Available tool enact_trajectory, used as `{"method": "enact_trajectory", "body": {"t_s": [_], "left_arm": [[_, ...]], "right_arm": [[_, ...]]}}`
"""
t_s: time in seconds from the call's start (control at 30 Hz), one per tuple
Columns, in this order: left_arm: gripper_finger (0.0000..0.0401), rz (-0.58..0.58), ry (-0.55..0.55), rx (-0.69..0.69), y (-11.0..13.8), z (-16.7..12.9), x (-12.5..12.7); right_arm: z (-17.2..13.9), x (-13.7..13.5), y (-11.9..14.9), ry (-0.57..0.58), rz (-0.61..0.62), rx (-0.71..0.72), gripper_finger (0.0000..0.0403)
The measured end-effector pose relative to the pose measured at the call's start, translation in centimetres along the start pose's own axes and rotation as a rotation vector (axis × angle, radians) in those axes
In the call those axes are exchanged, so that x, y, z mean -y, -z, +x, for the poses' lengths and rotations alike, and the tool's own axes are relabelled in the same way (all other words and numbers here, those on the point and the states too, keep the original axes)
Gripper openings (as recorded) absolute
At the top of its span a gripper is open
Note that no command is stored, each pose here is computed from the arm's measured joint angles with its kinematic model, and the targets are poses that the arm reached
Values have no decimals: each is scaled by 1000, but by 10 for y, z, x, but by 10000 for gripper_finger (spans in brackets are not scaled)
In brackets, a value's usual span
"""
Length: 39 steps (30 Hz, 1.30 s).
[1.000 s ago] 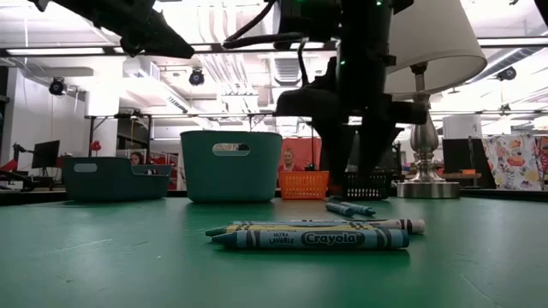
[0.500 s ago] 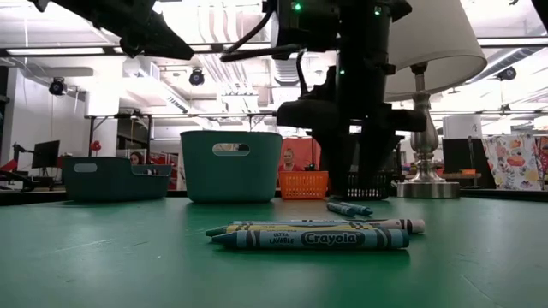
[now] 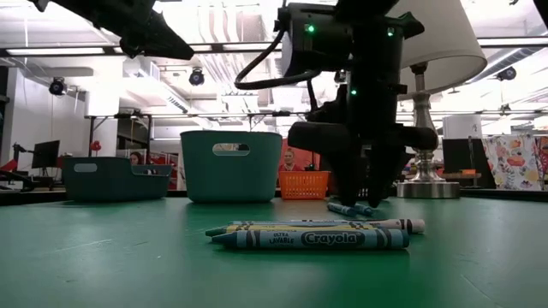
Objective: Sort crayons
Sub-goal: Put the blue crayon into the orange bin
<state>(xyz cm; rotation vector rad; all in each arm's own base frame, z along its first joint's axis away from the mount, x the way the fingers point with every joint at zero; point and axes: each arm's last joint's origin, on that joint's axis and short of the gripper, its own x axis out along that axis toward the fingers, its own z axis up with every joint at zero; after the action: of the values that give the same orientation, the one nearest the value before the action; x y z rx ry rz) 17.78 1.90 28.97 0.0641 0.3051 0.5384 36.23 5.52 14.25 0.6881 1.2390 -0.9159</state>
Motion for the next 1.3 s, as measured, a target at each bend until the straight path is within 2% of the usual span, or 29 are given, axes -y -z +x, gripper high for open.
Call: {"method": "enact_trajectory", "body": {"t_s": [0.17,0.5,0.67,0.83,1.07,1.17,1.3], "left_arm": [[84,-7,0,0,0,0,0],[84,-15,0,0,0,0,0],[84,-25,0,0,0,0,0],[84,-50,0,0,0,0,0],[84,-118,16,1,0,0,1],[84,-140,69,-2,0,1,3],[84,-174,91,31,-1,4,5]], "right_arm": [[3,3,2,9,-17,-18,152],[2,5,3,11,-169,-61,24],[-11,10,1,20,-223,-65,14],[-40,20,-3,-8,-274,-14,13],[-82,45,-13,-41,-381,213,9],[-96,55,-18,-73,-404,407,9],[-107,61,-22,-195,-446,705,8]]}}
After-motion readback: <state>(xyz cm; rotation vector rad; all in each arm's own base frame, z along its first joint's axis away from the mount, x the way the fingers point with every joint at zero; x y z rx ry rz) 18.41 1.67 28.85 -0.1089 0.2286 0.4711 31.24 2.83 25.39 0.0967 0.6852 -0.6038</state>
